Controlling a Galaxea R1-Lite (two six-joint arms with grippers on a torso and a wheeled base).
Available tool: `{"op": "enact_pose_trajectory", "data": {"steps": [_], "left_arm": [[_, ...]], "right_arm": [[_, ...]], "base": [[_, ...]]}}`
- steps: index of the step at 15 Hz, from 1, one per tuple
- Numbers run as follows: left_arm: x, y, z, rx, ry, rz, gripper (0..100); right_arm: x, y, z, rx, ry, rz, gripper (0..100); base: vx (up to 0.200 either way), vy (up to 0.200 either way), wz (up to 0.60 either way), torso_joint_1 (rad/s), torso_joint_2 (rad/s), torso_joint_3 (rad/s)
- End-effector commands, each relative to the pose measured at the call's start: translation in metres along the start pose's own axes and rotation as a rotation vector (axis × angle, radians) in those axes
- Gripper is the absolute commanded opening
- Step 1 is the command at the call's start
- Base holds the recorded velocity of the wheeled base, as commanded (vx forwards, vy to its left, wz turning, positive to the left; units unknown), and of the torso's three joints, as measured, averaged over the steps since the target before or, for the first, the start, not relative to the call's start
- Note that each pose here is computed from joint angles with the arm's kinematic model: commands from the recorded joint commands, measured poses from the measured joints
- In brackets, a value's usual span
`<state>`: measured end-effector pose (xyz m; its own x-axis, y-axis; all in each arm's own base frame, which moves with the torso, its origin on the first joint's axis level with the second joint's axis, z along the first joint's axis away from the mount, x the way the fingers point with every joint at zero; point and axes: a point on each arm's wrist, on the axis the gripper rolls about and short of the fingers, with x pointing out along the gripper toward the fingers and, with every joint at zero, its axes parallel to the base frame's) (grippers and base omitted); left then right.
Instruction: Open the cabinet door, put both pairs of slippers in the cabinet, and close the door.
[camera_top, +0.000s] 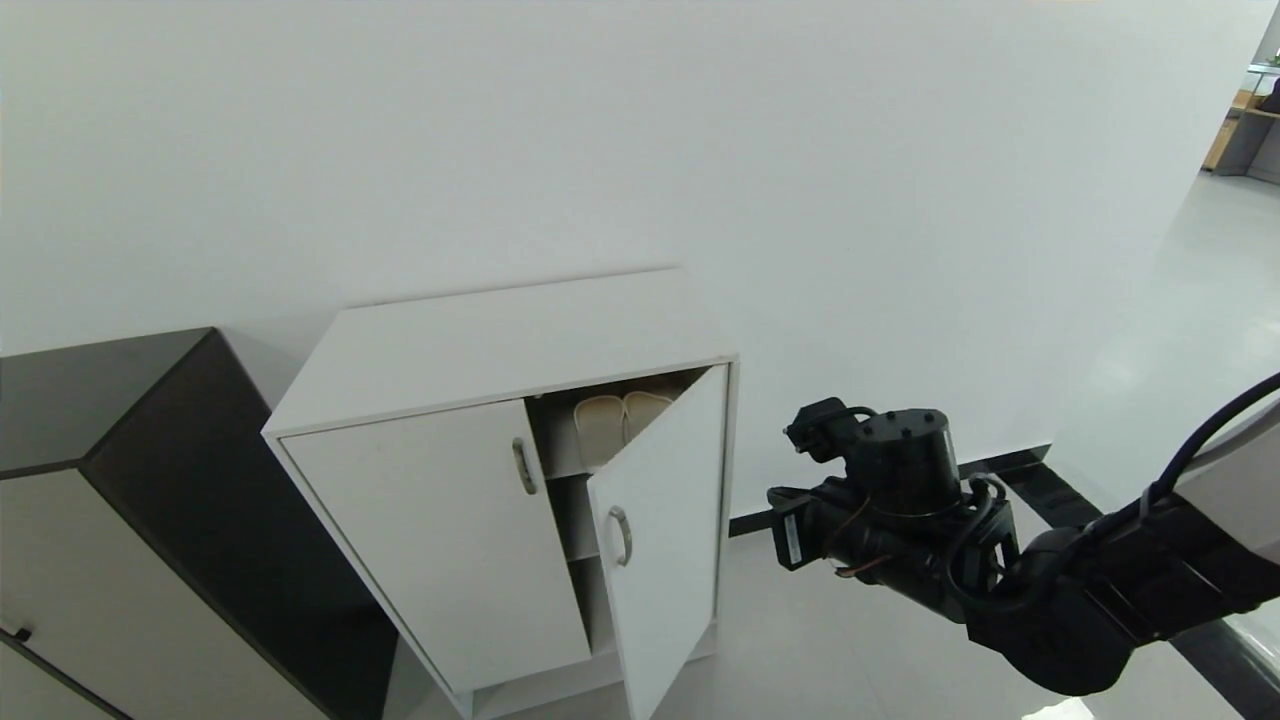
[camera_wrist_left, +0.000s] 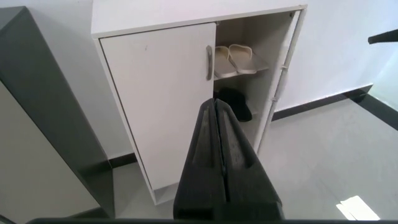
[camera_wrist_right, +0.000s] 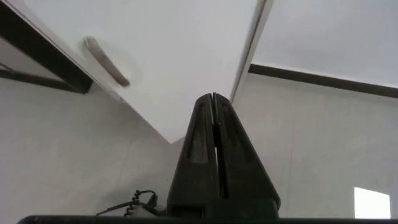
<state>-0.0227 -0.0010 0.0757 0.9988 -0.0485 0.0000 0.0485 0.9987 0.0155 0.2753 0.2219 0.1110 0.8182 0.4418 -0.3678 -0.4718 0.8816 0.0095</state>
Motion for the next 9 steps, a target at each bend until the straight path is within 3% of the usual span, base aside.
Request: {"op": "enact_pose_trajectory", "data": {"steps": [1, 4, 7, 9], "left_arm": [[0.0, 0.0, 0.0, 0.0, 0.0, -0.001, 0], [0.0, 0.0, 0.0, 0.0, 0.0, 0.001, 0], [0.0, 0.0, 0.0, 0.0, 0.0, -0.001, 0], [0.0, 0.0, 0.0, 0.0, 0.0, -0.001, 0]], "right_arm": [[0.002, 0.005, -0.006, -0.009, 0.017, 0.012, 0], [0.003, 0.006, -0.009, -0.008, 0.027, 0.02, 0], [0.001, 0.005, -0.017, 0.0, -0.019, 0.124, 0], [0.007, 0.004, -0.022, 0.004, -0.06, 0.125, 0]], "base": [[0.0, 0.0, 0.6, -0.002, 0.0, -0.002], [0.0, 0.0, 0.6, 0.009, 0.0, 0.004], [0.0, 0.0, 0.0, 0.0, 0.0, 0.0], [0.0, 0.0, 0.0, 0.0, 0.0, 0.0]]}}
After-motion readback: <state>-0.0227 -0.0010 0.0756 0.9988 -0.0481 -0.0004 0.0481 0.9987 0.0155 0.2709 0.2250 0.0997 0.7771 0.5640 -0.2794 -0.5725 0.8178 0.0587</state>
